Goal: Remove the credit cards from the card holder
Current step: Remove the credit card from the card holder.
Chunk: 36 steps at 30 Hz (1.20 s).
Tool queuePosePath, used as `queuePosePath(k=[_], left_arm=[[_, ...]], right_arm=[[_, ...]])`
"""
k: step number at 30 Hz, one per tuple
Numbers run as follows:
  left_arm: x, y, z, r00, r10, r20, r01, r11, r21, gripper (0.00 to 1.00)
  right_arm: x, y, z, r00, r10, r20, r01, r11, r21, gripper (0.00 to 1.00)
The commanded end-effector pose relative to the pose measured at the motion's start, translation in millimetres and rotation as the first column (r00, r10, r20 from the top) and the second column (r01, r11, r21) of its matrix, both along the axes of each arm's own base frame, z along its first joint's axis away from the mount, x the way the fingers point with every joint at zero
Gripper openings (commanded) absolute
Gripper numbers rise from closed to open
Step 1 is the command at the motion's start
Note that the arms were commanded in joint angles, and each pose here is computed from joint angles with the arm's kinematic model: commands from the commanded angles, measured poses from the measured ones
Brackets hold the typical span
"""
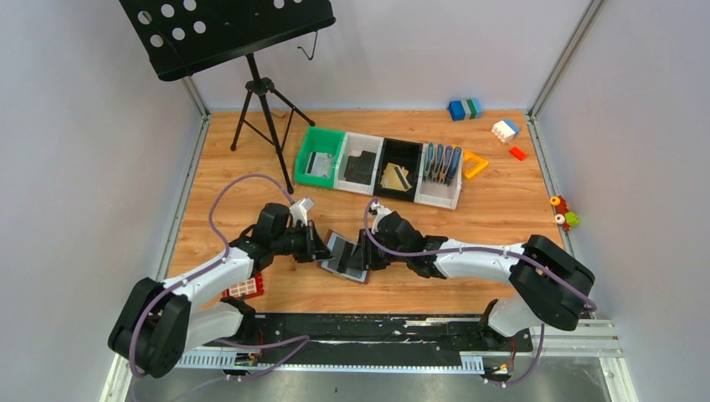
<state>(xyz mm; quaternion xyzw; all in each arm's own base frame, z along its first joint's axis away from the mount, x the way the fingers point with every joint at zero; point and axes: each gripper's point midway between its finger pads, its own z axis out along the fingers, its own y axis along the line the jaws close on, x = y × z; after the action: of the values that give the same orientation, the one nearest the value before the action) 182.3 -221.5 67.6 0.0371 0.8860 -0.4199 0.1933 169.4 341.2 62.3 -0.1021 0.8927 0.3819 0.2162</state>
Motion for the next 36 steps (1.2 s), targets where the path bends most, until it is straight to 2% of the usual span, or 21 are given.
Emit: queuePosePath(k=[1,4,8,11,16,19,23,29,36], left_arm=[[5,-4,25,0.998,0.027,0.057,-0.024,0.998,-0.060,0.00],[1,-8,32,0.999,0.018,0.041,-0.013,0.995,-0.100,0.00],[-4,-16,41,1.000,-0.004,0.018,0.007,0.984,-0.176,0.00],[-4,-16,42,1.000,-0.001,0.013,0.004,0.982,-0.187,0.00],[-5,-21,52,1.000,-0.020,0.006,0.021,0.968,-0.251,0.00],[-7,-24,55,1.000,-0.024,-0.002,0.022,0.958,-0.286,0.00],[-8,-25,56,1.000,-0.023,-0.006,0.020,0.952,-0.306,0.00],[-11,-29,66,0.999,-0.031,-0.013,0.023,0.928,-0.373,0.00],[-10,-31,77,1.000,-0.026,0.002,0.025,0.907,-0.421,0.00]], right_arm=[[4,21,44,0.997,0.023,0.070,-0.033,0.987,0.156,0.32],[6,24,36,0.999,0.011,0.049,-0.018,0.989,0.146,0.32],[13,12,14,0.999,-0.044,0.014,0.044,0.998,0.040,0.30],[17,0,14,0.996,-0.086,0.022,0.085,0.995,0.049,0.30],[19,-12,27,0.995,-0.100,0.017,0.096,0.983,0.158,0.34],[16,-12,44,0.997,-0.080,0.010,0.074,0.957,0.281,0.40],[10,-3,70,0.999,-0.024,0.025,0.012,0.917,0.398,0.42],[5,4,82,1.000,0.019,0.010,-0.022,0.895,0.445,0.45],[4,-1,83,0.999,0.011,-0.050,0.015,0.873,0.488,0.50]])
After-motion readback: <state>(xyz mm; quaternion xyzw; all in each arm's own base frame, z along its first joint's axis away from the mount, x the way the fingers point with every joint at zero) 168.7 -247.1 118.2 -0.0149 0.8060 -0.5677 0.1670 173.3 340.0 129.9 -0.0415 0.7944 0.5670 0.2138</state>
